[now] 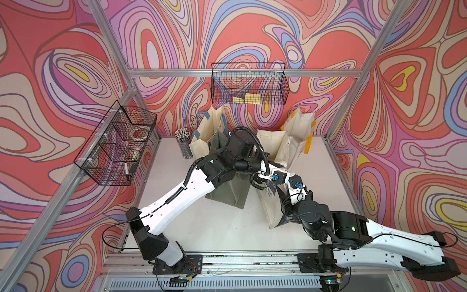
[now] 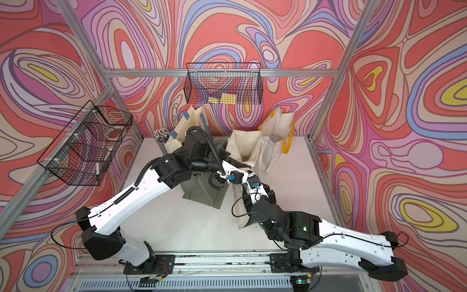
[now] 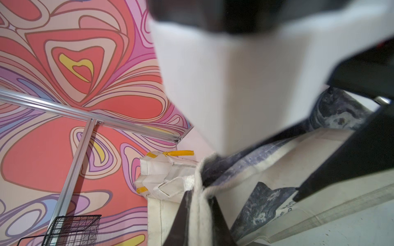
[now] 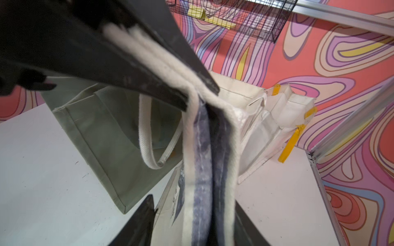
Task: Put away the canvas bag
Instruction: Press the canvas bag.
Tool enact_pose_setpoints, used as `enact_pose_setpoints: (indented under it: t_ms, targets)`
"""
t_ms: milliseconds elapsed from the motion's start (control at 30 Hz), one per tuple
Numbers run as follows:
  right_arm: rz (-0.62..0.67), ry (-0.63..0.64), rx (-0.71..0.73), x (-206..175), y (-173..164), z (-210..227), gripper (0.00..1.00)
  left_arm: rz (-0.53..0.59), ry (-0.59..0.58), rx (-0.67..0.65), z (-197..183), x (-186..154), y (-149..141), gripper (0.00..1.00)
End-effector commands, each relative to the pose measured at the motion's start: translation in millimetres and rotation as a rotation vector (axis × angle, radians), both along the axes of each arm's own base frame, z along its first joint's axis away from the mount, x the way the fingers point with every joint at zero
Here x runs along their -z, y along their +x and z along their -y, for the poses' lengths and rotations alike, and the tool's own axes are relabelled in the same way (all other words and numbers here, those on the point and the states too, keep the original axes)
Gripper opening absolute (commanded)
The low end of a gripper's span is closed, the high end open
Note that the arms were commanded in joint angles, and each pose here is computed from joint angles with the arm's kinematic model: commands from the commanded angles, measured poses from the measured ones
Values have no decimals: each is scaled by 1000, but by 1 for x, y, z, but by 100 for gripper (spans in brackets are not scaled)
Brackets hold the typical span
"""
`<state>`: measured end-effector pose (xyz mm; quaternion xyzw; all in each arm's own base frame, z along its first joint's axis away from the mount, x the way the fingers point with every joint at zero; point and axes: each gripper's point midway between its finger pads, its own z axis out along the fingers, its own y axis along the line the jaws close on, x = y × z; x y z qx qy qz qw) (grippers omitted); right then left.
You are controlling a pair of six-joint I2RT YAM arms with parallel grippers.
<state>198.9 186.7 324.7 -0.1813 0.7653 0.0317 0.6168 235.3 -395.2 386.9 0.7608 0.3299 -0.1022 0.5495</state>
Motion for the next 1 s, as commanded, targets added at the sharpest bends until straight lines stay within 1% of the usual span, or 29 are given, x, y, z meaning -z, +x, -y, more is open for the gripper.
enact_pose_setpoints:
  t_ms: [0, 33, 67, 167, 267, 400, 467, 533, 567, 600, 633, 733, 867, 967]
  targets:
    - [31, 34, 76, 1, 4, 15, 53, 109, -95, -43, -5, -42, 6, 0]
    - [37, 49, 79, 0, 3, 19, 52, 116, -91, -48, -7, -42, 5, 0]
    - [47, 65, 87, -1, 3, 25, 48, 115, -89, -43, -9, -41, 2, 0]
    - [72, 107, 50, -5, 0, 28, 33, 102, -85, -46, -15, -39, -2, 0]
    - [88, 91, 3, -6, 0, 20, 22, 85, -86, -55, -20, -38, -6, 0]
    - [67, 36, -20, -3, 8, 10, 5, 61, -85, -69, -24, -34, -8, 0]
    - [59, 56, -24, -4, 12, 10, 0, 56, -74, -86, -26, -31, -6, 0]
    - [63, 89, -31, -7, 14, 13, 0, 44, -87, -103, -27, -34, -2, 0]
    - [59, 100, -31, -7, 14, 14, 3, 31, -98, -108, -29, -37, 0, 0]
    - [51, 98, -30, -4, 15, 16, 11, 18, -107, -116, -29, -39, 2, 0]
    - [37, 91, -30, 0, 15, 16, 22, 10, -117, -121, -30, -43, 5, 0]
    - [-12, 60, -30, 16, 17, 12, 37, 15, -135, -127, -28, -52, 10, 0]
    - [-59, 42, 8, 32, 25, 10, 46, 24, -161, -134, -22, -65, 15, 0]
    - [-73, 80, 59, 32, 30, 18, 48, 53, -194, -142, -18, -77, 22, 0]
